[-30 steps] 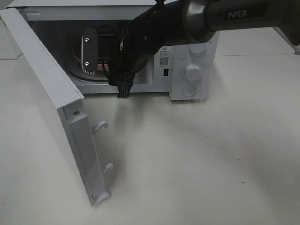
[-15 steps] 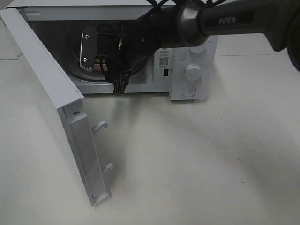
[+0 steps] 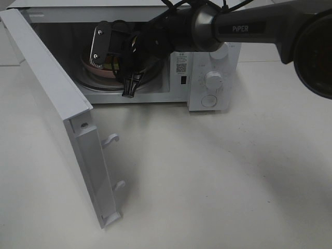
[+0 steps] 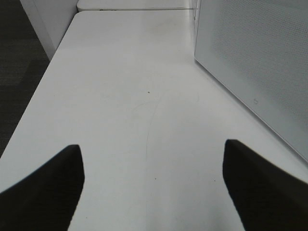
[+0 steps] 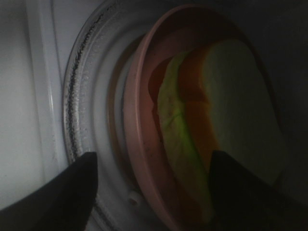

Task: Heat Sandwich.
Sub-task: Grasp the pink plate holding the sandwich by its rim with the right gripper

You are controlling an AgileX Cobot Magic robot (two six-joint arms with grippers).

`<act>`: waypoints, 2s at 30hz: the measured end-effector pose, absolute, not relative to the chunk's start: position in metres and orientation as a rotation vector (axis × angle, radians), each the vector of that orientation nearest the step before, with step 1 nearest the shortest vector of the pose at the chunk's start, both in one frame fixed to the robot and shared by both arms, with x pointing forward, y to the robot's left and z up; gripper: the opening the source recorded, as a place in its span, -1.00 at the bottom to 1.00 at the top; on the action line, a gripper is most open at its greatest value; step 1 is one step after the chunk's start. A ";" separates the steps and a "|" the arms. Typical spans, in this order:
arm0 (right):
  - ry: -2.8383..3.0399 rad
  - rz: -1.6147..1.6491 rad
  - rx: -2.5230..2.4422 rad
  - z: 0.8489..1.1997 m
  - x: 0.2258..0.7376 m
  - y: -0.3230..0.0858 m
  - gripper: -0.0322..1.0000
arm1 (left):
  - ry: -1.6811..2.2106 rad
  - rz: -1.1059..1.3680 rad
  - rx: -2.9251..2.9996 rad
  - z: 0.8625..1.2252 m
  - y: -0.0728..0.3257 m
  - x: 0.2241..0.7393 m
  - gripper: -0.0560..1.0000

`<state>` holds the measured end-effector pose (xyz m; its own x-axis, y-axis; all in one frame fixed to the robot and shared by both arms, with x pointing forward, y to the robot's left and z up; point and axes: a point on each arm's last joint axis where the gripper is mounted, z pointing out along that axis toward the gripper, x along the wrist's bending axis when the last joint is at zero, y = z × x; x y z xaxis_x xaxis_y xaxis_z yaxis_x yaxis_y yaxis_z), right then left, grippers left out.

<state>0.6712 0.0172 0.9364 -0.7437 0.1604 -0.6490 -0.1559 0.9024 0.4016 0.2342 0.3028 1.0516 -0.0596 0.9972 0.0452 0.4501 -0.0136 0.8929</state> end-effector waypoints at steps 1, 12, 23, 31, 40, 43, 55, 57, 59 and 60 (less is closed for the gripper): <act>2.341 0.569 0.006 0.935 0.673 0.017 0.32 | 1.586 1.026 1.537 1.052 0.303 0.234 0.49; 2.351 0.558 0.018 0.916 0.681 0.014 0.32 | 1.586 1.026 1.537 1.052 0.303 0.234 0.49; 2.332 0.565 0.040 0.912 0.689 0.006 0.32 | 1.586 1.026 1.537 1.052 0.303 0.234 0.49; 2.320 0.572 0.043 0.908 0.692 0.004 0.32 | 1.586 1.027 1.537 1.052 0.303 0.234 0.49; 2.313 0.571 0.037 0.904 0.696 0.003 0.32 | 1.586 1.027 1.537 1.052 0.303 0.234 0.49; 2.301 0.567 0.004 0.902 0.697 0.004 0.32 | 1.586 1.027 1.537 1.052 0.303 0.234 0.49; 2.281 0.573 -0.023 0.896 0.699 0.006 0.29 | 1.586 1.027 1.537 1.052 0.303 0.234 0.49; 2.278 0.576 -0.024 0.896 0.699 0.007 0.28 | 1.586 1.027 1.537 1.052 0.303 0.234 0.49; 2.278 0.576 -0.024 0.895 0.699 0.007 0.27 | 1.586 1.027 1.537 1.052 0.303 0.234 0.49; 2.277 0.577 -0.024 0.895 0.699 0.007 0.27 | 1.586 1.027 1.537 1.052 0.303 0.234 0.49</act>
<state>0.6991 0.0068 0.8954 -0.7017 0.1580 -0.6947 -0.1917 0.8973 0.3977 0.2342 0.3028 1.0516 -0.0591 0.9972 0.0461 0.4502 -0.0146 0.8928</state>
